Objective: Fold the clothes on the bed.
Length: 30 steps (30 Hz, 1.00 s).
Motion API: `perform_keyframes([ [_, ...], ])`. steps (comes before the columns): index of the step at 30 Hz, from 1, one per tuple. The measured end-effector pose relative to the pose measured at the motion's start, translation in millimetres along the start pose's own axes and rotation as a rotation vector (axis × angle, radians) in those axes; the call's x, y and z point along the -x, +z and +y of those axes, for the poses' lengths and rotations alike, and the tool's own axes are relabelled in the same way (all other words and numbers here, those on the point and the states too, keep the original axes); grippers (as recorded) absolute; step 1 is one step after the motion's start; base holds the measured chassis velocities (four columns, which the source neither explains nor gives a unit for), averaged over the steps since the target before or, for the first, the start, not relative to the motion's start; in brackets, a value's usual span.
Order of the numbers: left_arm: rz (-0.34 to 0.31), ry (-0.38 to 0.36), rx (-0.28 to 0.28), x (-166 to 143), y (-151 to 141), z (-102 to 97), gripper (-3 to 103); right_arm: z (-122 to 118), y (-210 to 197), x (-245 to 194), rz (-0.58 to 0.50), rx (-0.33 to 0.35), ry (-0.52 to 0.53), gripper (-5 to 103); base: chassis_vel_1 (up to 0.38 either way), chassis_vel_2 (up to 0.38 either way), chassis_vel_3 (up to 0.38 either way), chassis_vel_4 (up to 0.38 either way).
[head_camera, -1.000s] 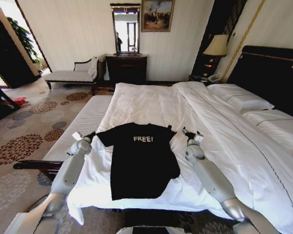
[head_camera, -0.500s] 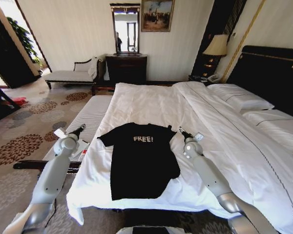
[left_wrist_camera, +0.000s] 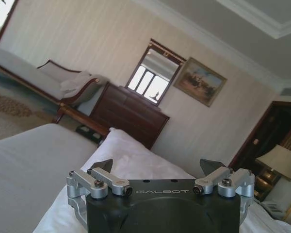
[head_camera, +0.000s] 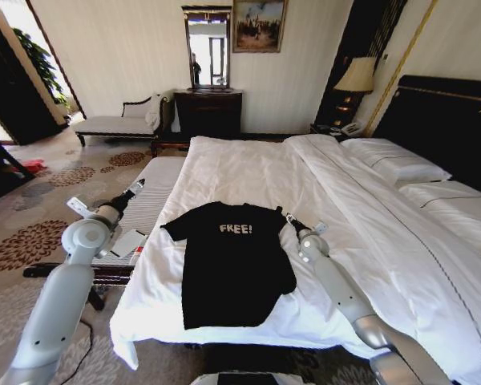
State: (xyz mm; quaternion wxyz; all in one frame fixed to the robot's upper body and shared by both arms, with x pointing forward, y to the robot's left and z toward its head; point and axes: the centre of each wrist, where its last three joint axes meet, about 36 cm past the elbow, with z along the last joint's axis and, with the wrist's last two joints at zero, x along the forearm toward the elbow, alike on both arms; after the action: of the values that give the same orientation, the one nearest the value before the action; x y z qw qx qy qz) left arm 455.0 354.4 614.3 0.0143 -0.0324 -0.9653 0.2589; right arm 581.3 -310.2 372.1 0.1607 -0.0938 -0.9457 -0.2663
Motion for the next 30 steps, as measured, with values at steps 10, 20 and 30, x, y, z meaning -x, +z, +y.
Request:
perform_keyframes([
  [10,-0.09,0.075,0.105,-56.1,-39.6,-32.0,100,18.4,10.8,13.2,0.026,0.087,-0.015,78,0.0,0.0,0.0,0.0],
  [20,-0.091,0.059,0.09,-69.1,-34.6,-31.5,100,13.3,16.3,21.3,0.018,0.074,0.013,57,0.0,0.0,0.0,0.0],
  [30,-0.086,0.035,0.104,-67.7,-32.1,-27.5,100,10.7,13.8,21.8,0.007,0.067,0.011,20,0.0,0.0,0.0,0.0],
])
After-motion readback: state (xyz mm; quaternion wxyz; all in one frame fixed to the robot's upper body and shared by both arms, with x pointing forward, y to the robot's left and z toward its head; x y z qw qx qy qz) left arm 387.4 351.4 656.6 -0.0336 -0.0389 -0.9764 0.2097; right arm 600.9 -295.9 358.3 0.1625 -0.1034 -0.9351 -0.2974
